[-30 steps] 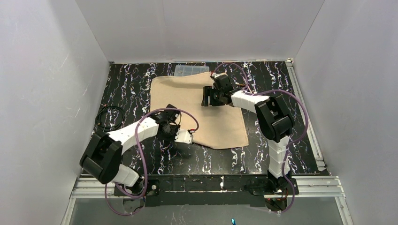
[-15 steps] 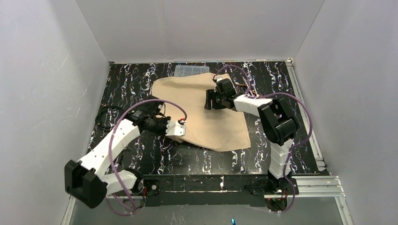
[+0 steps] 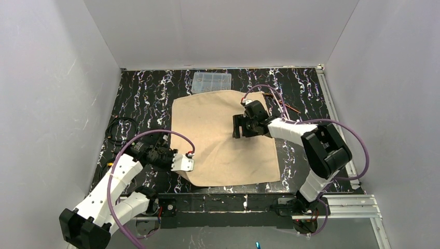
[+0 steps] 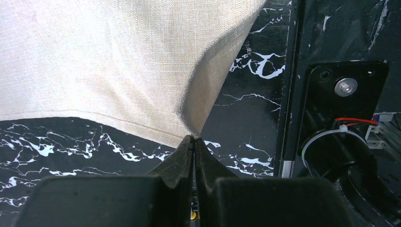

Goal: Fold the napkin into a case and place the utensils inside
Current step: Pick up the flattened napkin from the center of the board.

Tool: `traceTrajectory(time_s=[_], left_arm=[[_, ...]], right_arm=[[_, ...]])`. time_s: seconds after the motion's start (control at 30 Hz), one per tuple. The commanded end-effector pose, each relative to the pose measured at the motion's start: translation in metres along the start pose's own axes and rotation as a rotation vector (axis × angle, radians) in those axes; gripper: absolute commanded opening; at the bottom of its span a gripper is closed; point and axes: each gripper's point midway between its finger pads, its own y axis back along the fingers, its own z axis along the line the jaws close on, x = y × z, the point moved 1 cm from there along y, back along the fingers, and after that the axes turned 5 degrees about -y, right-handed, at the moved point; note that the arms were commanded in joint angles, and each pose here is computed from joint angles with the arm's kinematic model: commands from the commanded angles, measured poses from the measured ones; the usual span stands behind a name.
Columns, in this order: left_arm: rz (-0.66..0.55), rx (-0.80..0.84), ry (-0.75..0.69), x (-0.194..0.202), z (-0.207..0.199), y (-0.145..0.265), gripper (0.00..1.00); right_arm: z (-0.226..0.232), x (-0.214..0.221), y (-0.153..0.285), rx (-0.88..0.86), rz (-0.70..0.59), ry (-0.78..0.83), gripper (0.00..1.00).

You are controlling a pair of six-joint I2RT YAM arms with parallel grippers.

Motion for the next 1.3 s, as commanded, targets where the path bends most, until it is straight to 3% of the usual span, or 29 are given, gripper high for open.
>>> traceTrajectory(time_s=[0.0, 0.2, 0.4, 0.5, 0.6, 0.73, 0.93, 1.07, 1.27], left_arm=[[0.002, 0.012, 0.041, 0.004, -0.009, -0.006, 0.00], [-0.041, -0.084, 0.071, -0.004, 0.004, -0.002, 0.00], [-0.047, -0.120, 0.069, -0.002, 0.004, -0.002, 0.00], [-0.001, -0.092, 0.127, 0.011, -0.004, -0.001, 0.00], [0.072, -0.103, 0.185, 0.030, -0.005, -0.004, 0.00], [0.107, -0.145, 0.227, 0.047, -0.003, -0.012, 0.00], [0.093, -0.143, 0.304, 0.050, 0.006, -0.015, 0.00], [0.043, -0.151, 0.303, 0.041, 0.009, -0.013, 0.00], [0.025, -0.170, 0.298, 0.039, 0.013, -0.014, 0.00]], right_arm=[[0.005, -0.010, 0.030, 0.004, -0.037, 0.033, 0.85], [0.008, -0.034, 0.068, 0.016, -0.151, 0.090, 0.96], [0.004, -0.035, 0.073, 0.058, -0.075, 0.100, 0.98], [-0.026, -0.031, 0.094, 0.231, -0.059, 0.031, 0.99], [-0.058, -0.011, 0.125, 0.402, 0.033, -0.119, 0.99], [-0.061, 0.019, 0.146, 0.388, 0.031, -0.207, 0.99], [-0.067, 0.088, 0.138, 0.392, 0.202, -0.363, 0.99], [-0.066, 0.107, 0.151, 0.361, 0.217, -0.390, 0.98], [-0.066, 0.165, 0.163, 0.330, 0.337, -0.454, 0.91]])
